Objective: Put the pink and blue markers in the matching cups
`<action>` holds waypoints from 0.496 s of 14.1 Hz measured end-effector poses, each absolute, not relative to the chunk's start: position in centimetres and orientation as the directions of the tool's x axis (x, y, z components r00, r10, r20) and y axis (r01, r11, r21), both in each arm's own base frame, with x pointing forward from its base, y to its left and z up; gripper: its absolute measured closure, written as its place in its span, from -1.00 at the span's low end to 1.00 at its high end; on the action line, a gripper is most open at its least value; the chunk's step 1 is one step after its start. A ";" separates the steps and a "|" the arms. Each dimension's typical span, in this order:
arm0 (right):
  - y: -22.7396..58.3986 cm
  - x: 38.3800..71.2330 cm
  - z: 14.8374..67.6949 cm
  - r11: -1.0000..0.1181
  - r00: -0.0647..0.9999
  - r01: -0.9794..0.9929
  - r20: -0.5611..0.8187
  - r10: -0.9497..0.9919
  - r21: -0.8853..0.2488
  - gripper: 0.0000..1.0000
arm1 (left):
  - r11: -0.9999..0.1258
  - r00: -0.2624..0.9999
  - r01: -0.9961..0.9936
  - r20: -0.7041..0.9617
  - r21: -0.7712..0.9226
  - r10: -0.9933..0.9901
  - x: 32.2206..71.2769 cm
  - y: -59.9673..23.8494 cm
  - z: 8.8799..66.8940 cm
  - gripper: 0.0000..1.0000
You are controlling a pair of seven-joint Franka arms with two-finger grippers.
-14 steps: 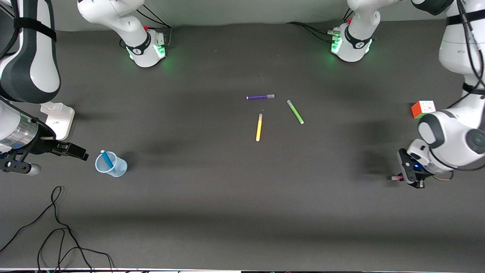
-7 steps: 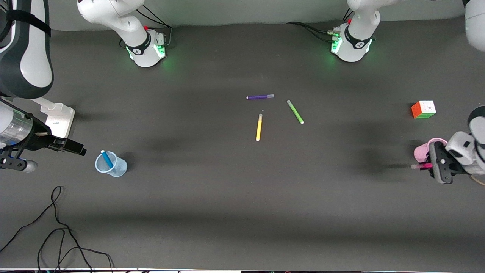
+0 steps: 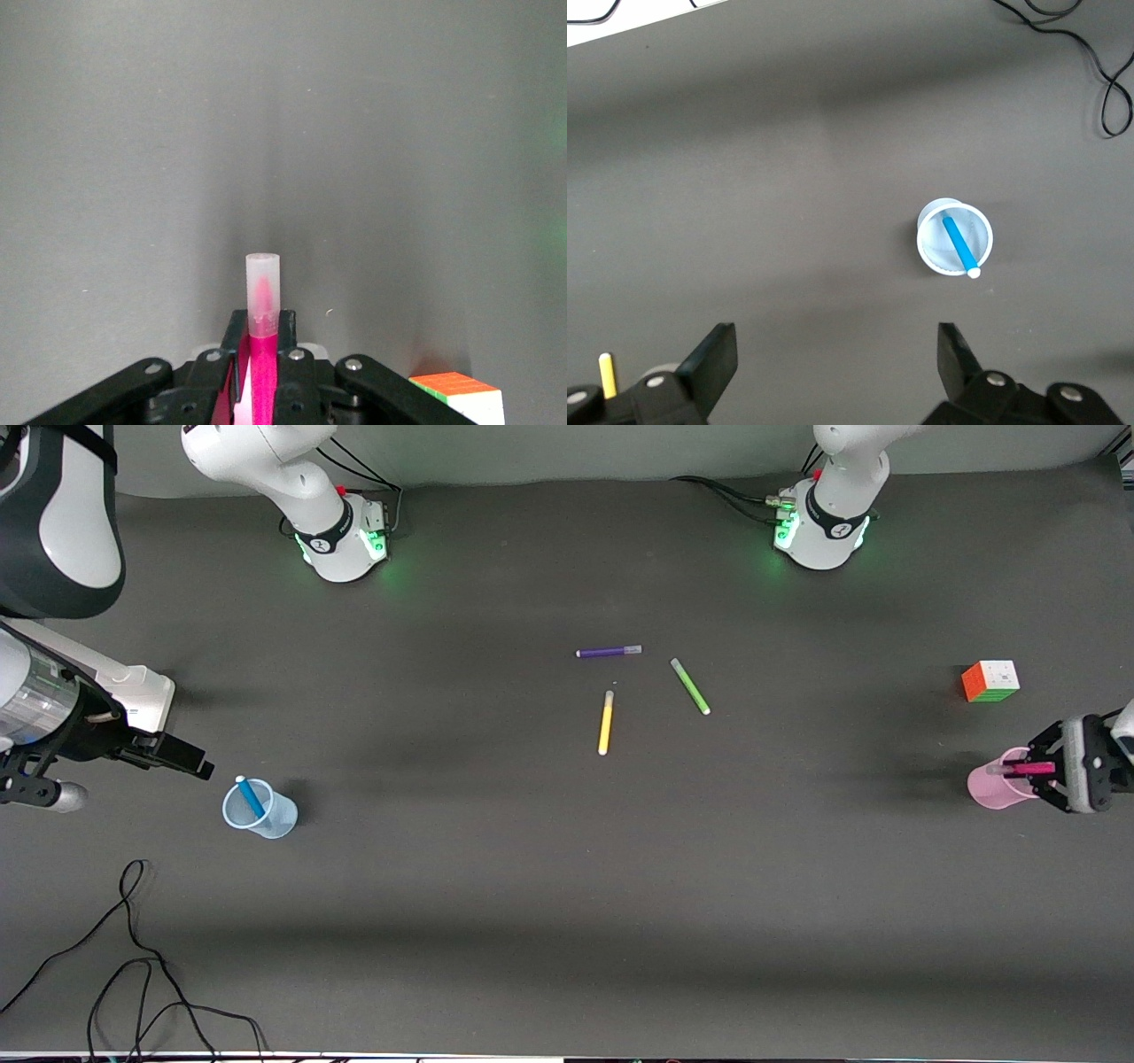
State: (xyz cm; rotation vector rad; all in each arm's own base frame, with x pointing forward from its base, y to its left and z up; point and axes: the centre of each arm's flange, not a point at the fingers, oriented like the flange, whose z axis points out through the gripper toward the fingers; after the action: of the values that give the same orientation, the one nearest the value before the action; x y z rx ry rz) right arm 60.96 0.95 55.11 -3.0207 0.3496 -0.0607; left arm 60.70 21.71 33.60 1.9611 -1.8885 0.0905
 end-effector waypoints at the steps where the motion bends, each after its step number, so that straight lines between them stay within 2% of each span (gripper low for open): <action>1: 0.5 60.6 55.5 -0.967 0.973 -0.230 0.013 -0.232 -0.109 -1.00 | 0.019 0.074 -0.970 0.369 0.243 -0.927 60.1 22.6 33.2 0.67; 7: 0.5 58.7 59.6 -0.973 0.980 -0.195 0.011 -0.198 -0.124 -1.00 | 0.063 0.069 -0.974 0.547 0.219 -0.835 57.5 26.2 30.6 0.67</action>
State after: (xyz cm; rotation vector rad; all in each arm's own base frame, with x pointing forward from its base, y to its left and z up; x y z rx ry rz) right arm 58.67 0.54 59.62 -3.0039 0.2991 -0.0356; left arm 57.46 26.20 30.62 1.8020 -1.7960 0.3276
